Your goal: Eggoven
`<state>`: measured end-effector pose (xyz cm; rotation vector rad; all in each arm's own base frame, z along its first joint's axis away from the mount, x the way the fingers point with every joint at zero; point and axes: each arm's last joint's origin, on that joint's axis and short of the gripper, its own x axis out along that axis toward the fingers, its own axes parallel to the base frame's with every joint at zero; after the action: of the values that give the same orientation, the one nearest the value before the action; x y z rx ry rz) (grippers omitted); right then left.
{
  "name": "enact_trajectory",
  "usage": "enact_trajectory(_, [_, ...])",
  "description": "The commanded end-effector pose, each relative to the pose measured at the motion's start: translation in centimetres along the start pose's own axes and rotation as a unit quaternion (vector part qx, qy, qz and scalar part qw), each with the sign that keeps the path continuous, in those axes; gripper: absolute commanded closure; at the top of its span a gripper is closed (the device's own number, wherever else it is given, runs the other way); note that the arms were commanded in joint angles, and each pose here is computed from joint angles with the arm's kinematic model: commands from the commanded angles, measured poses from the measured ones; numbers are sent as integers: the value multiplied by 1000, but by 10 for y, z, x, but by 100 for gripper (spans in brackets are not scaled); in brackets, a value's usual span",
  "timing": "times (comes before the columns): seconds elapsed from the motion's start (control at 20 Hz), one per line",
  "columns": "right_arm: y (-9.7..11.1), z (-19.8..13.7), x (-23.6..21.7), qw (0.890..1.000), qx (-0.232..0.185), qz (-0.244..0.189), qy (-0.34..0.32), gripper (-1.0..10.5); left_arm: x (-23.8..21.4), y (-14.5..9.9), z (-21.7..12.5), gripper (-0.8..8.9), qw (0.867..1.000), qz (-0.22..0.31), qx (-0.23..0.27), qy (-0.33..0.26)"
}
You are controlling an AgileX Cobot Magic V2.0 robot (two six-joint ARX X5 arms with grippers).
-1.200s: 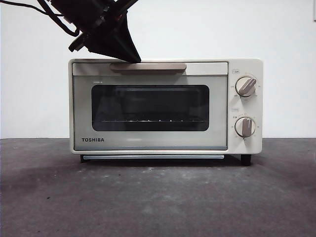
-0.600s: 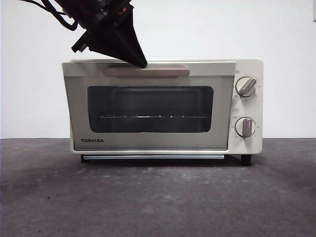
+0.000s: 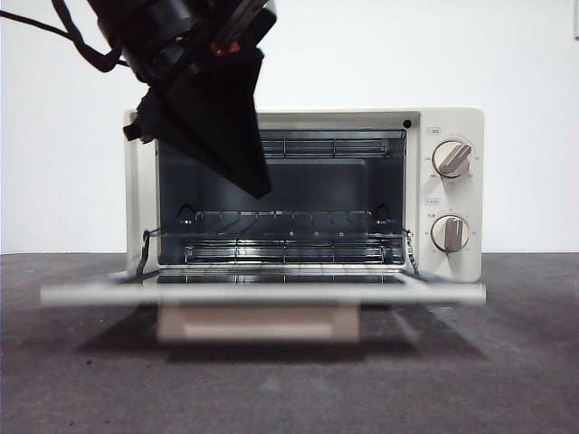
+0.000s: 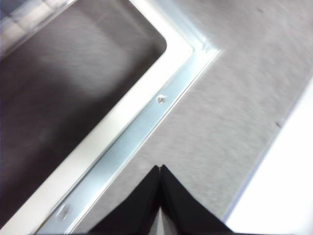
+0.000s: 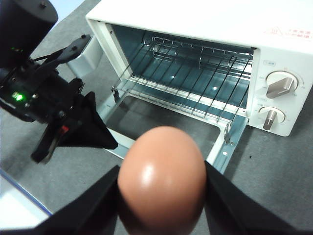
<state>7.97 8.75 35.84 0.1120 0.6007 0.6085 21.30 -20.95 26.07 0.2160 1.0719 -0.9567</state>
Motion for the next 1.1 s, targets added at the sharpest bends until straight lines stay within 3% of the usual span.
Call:
enact_trajectory(0.05, [4, 6, 2, 1000, -7, 5, -2, 944, -2, -3, 4, 806, 1000, -3, 6, -9])
enact_trajectory(0.45, [17, 18, 70, 999, -5, 11, 44, 944, -69, 1, 1, 806, 988, 80, -5, -128])
enact_trajectory(0.7, [3, 27, 140, 997, 27, 21, 71, 944, -138, 10, -28, 807, 971, 127, -33, -199])
enact_trajectory(0.9, [-15, 27, 190, 996, 49, 16, 77, 944, -173, 20, -57, 807, 964, 96, -49, -241])
enact_trajectory(1.1, [-29, 24, 221, 995, 62, 10, 73, 944, -179, 38, -84, 807, 956, 82, -93, -266])
